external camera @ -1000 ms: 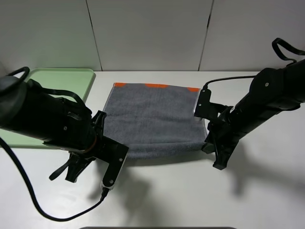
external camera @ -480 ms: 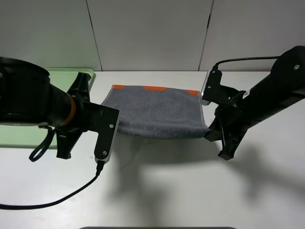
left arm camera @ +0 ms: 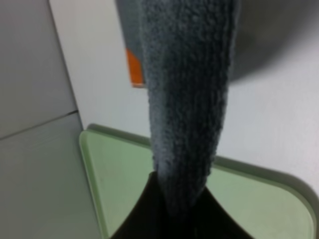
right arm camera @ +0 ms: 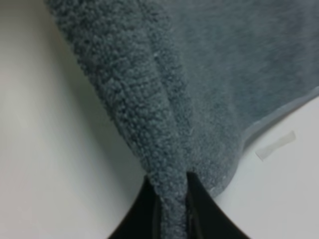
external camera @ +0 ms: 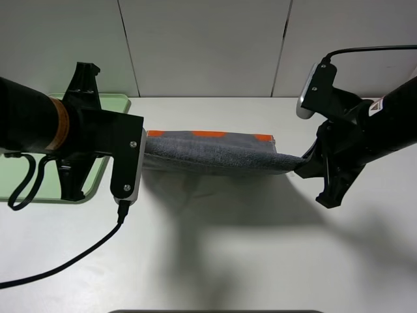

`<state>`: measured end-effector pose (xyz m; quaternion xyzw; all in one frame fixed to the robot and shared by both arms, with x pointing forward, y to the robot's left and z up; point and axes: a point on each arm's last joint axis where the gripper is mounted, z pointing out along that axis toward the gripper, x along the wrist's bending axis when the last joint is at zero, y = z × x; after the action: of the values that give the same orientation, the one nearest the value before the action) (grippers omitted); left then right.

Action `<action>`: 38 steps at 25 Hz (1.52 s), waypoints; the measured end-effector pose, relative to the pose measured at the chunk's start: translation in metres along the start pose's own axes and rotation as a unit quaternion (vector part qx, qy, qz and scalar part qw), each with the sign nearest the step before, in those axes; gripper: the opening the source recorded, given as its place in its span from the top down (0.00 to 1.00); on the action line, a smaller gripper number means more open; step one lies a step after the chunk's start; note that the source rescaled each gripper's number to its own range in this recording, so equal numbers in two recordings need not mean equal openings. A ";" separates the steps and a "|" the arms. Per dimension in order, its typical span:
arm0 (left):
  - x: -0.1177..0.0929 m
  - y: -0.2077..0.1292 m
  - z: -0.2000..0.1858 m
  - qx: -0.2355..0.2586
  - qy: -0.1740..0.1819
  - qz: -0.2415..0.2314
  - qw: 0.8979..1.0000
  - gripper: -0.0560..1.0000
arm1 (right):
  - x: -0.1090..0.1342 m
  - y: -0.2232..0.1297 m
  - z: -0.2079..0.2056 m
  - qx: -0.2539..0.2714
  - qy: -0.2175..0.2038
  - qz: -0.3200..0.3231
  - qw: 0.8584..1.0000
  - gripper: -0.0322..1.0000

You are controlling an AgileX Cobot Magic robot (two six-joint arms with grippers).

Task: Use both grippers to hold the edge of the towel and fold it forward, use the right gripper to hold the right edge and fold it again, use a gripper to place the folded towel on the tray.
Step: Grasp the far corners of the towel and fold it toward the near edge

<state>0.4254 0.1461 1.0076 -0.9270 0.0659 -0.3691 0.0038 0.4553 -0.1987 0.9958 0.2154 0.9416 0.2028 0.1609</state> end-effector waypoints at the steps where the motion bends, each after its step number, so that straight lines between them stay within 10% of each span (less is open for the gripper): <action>1: -0.001 0.001 -0.003 0.000 0.002 0.003 1.000 0.94 | 0.001 0.000 -0.004 -0.003 -0.003 0.002 1.000 0.97; 16: -0.013 0.013 -0.030 0.009 0.005 -0.023 1.000 0.95 | 0.018 -0.005 -0.052 -0.022 0.004 0.026 0.999 0.97; 38: 0.004 -0.004 -0.004 -0.004 -0.008 -0.097 0.995 0.95 | 0.004 -0.001 -0.020 -0.003 -0.007 0.082 0.997 0.97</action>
<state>0.4258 0.1500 1.0132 -0.9320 -0.0232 -0.3601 -0.0355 0.4442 -0.2039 1.0118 0.2926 0.9191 0.2162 0.1512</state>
